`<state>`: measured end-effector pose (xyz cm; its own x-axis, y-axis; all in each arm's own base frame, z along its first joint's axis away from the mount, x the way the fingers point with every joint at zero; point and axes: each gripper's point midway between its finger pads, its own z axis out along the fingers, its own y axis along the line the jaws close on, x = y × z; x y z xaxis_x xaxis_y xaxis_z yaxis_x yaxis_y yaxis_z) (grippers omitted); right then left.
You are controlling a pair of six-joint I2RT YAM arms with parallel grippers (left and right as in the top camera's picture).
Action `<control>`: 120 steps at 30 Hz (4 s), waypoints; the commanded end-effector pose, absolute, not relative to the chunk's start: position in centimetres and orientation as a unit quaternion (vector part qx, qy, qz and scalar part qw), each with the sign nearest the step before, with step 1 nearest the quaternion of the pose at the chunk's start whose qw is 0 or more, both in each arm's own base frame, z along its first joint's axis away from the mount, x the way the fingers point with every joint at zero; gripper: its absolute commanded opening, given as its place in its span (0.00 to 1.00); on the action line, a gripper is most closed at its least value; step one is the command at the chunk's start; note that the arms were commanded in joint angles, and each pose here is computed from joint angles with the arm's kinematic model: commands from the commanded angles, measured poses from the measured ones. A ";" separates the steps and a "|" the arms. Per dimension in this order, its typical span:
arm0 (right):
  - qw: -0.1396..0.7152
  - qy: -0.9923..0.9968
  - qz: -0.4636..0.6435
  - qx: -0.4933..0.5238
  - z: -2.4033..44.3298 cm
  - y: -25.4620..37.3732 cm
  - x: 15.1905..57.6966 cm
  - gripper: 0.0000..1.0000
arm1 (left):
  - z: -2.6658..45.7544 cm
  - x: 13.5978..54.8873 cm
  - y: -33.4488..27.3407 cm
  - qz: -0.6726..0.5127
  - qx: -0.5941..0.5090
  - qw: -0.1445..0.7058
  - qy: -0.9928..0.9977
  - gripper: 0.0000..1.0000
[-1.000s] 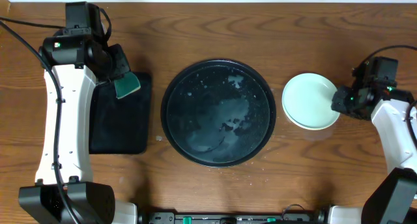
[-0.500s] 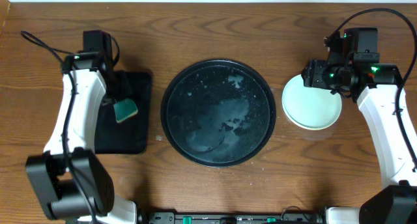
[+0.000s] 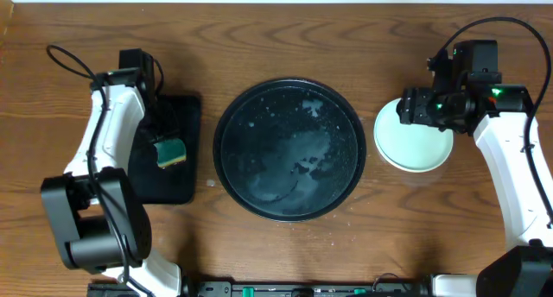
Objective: Clean dirty plates on tray and stack at the side
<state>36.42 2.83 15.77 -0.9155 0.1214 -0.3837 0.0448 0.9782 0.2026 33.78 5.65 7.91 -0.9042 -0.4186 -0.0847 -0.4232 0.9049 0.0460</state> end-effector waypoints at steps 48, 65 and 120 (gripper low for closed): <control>0.627 0.776 0.046 -0.052 22.2 2.0 26.0 0.99 | 23.0 34.7 3.1 -0.068 -0.197 0.247 0.946 0.77; 0.684 0.725 0.052 -0.058 16.0 2.4 24.4 0.99 | 23.0 34.7 3.1 -0.068 -0.197 0.247 0.946 0.77; 0.679 0.730 0.060 -0.055 15.8 2.5 24.5 0.99 | 18.0 24.5 0.0 0.100 0.113 0.674 0.724 0.77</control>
<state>24.50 2.49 15.90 -0.0674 -0.0089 -0.9977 -0.1591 0.9873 0.0019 24.68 0.15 18.81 -0.0880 0.2211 -0.9713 0.0192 0.9752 0.2203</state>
